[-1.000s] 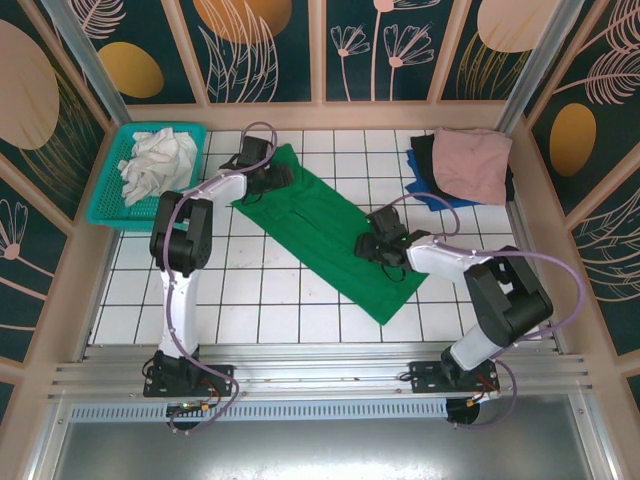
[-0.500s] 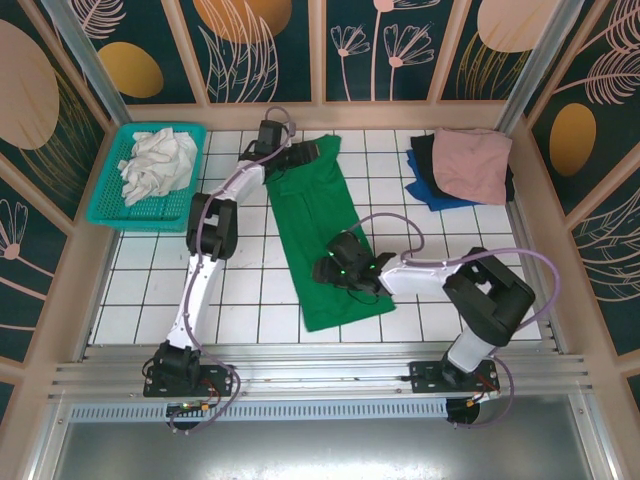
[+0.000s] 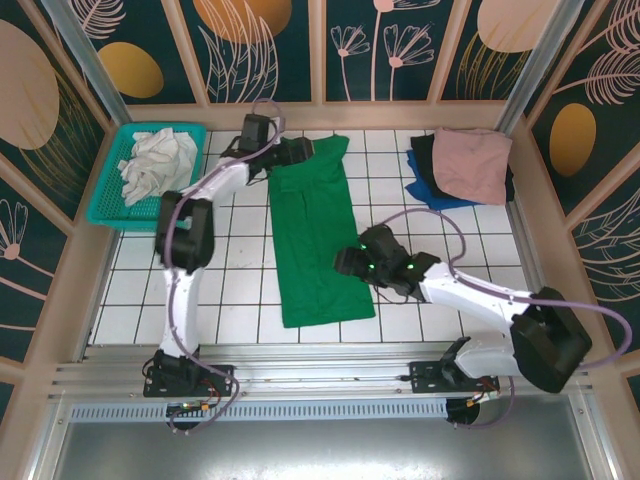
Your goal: Fold and stack the t-shirts
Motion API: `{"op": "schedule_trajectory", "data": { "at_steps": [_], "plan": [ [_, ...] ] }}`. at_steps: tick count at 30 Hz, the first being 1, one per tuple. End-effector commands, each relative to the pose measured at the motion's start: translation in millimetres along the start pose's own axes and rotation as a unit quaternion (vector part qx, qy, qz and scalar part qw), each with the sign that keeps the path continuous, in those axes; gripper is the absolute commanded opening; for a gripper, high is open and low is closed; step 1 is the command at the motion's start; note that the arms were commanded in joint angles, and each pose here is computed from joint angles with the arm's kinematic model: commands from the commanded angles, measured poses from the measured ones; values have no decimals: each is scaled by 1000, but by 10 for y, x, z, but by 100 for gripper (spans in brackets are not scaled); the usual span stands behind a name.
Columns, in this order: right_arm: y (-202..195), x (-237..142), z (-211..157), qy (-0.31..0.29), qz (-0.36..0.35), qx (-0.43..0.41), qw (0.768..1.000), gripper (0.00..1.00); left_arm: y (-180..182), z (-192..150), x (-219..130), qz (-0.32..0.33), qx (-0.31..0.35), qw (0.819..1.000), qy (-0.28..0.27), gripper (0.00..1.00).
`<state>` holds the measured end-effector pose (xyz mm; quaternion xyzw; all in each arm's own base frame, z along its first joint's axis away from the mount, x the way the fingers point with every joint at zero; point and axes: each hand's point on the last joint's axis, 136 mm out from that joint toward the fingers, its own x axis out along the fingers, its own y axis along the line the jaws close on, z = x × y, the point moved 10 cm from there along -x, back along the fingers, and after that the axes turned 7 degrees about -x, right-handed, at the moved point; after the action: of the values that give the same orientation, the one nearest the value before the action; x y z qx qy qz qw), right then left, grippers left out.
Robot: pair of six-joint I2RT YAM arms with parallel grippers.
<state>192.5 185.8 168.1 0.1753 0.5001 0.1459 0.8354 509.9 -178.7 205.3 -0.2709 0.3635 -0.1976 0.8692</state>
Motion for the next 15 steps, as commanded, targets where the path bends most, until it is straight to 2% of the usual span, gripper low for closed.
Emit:
{"op": "schedule_trajectory", "data": {
  "at_steps": [1,5,8,12,15],
  "plan": [
    [-359,-42,-243,46,-94,3,995,78,-289,-12,-798,-9,21,996,-90,98],
    [-392,-21,-323,78,-88,5,993,74,-286,-866,-1335,82,19,996,-13,97],
    [-385,24,-397,106,-80,1,991,70,-87,-1601,-1596,128,-32,989,61,86],
    [-380,32,-445,122,-86,-7,989,67,121,-2400,-1923,139,-99,979,115,76],
    [-356,56,-469,132,-71,-13,989,67,114,-2734,-2053,124,-117,975,140,73]
  ]
}}
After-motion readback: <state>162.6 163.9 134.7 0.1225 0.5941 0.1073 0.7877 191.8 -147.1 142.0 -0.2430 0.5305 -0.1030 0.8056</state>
